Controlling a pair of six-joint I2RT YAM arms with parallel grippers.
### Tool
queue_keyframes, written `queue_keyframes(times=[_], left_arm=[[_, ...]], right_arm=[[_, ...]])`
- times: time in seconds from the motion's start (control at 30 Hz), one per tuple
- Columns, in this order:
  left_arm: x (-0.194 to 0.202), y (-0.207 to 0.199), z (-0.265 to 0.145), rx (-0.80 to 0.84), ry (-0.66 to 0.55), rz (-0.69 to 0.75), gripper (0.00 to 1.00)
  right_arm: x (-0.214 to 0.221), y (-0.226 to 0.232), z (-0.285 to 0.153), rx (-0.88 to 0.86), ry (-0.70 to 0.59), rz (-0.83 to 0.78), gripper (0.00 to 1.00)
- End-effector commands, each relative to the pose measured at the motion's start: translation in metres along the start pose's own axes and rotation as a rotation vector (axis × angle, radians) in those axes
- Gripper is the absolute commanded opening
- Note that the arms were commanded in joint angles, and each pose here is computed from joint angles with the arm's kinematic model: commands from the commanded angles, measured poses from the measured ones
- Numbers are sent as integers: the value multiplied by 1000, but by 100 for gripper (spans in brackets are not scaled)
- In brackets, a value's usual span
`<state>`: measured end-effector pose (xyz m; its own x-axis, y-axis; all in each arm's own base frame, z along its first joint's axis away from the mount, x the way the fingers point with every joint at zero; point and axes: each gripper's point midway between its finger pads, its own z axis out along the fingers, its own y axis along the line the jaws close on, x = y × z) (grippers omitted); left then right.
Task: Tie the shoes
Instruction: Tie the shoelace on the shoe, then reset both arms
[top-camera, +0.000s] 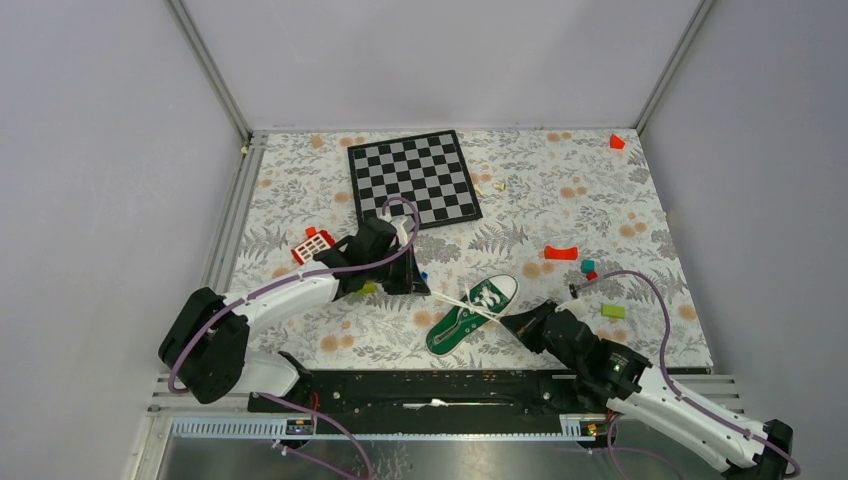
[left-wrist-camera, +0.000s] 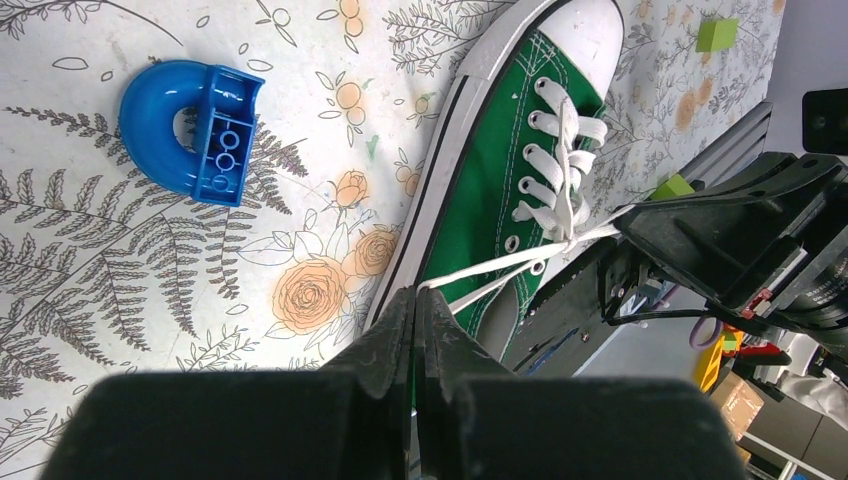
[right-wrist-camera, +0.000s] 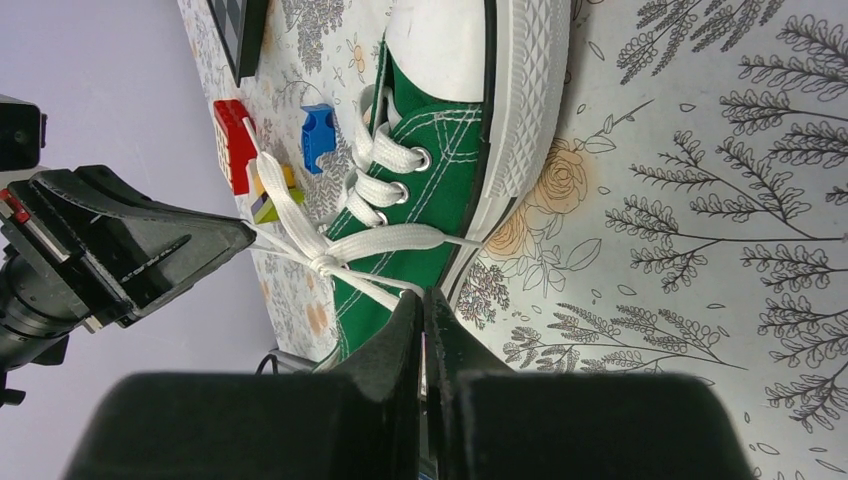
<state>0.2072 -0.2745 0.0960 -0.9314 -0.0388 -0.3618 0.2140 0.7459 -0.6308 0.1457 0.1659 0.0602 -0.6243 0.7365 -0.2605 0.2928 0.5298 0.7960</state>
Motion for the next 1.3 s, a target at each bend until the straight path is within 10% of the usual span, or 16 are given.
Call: queue_keyframes(times=[0.0, 1.03, 1.17, 1.27], left_arm=[[-24, 56, -10, -216, -103, -13, 0], [-32, 48, -16, -141, -114, -22, 0], [-38, 39, -19, -126, -115, -5, 0], [-45, 30, -27, -123, -106, 11, 6]], right_arm=[[-24, -78, 0, 280, -131, -146, 0], [-33, -20, -7, 151, -129, -276, 0], [-40, 14, -15, 72, -142, -328, 54], [-48, 44, -26, 6, -166, -375, 75]])
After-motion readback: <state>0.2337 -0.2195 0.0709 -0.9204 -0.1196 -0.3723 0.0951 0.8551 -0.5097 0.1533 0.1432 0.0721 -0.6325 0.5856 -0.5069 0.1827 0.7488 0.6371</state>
